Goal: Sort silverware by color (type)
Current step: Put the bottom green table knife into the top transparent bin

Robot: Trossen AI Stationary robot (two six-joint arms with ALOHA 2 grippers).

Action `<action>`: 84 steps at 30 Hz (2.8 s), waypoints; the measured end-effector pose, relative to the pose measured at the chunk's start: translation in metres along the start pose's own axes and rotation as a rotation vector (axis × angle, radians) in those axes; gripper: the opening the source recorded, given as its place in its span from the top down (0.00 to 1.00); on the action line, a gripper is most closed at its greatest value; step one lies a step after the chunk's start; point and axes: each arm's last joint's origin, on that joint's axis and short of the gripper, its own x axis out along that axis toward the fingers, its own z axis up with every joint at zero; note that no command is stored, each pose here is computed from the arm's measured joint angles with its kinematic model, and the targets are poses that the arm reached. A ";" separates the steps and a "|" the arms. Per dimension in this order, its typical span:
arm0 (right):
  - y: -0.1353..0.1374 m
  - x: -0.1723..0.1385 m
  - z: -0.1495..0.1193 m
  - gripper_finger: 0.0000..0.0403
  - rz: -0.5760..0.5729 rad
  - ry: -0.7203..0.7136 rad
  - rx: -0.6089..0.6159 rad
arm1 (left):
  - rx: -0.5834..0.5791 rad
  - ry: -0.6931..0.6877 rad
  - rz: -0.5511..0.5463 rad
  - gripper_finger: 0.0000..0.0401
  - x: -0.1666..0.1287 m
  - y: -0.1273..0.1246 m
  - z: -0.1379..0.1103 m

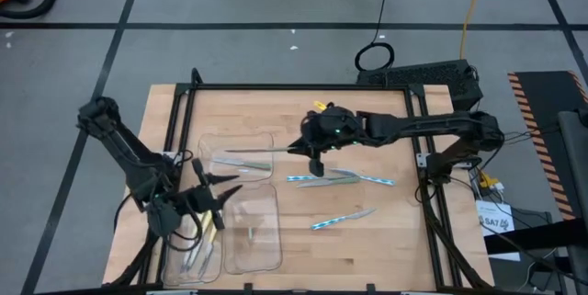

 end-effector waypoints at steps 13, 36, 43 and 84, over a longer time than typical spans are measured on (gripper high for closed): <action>-0.037 0.054 -0.002 0.93 -0.074 0.183 0.096 | -0.011 0.044 0.030 0.70 0.005 0.011 -0.005; -0.055 0.115 -0.015 0.93 -0.183 0.266 0.093 | -0.205 0.082 0.049 0.70 -0.034 0.029 -0.041; -0.051 0.116 -0.016 0.90 -0.178 0.271 0.076 | -0.223 0.087 0.044 0.70 -0.033 0.027 -0.041; -0.038 0.126 -0.006 0.63 -0.017 0.136 0.039 | -0.215 0.053 0.049 0.70 -0.031 0.017 -0.034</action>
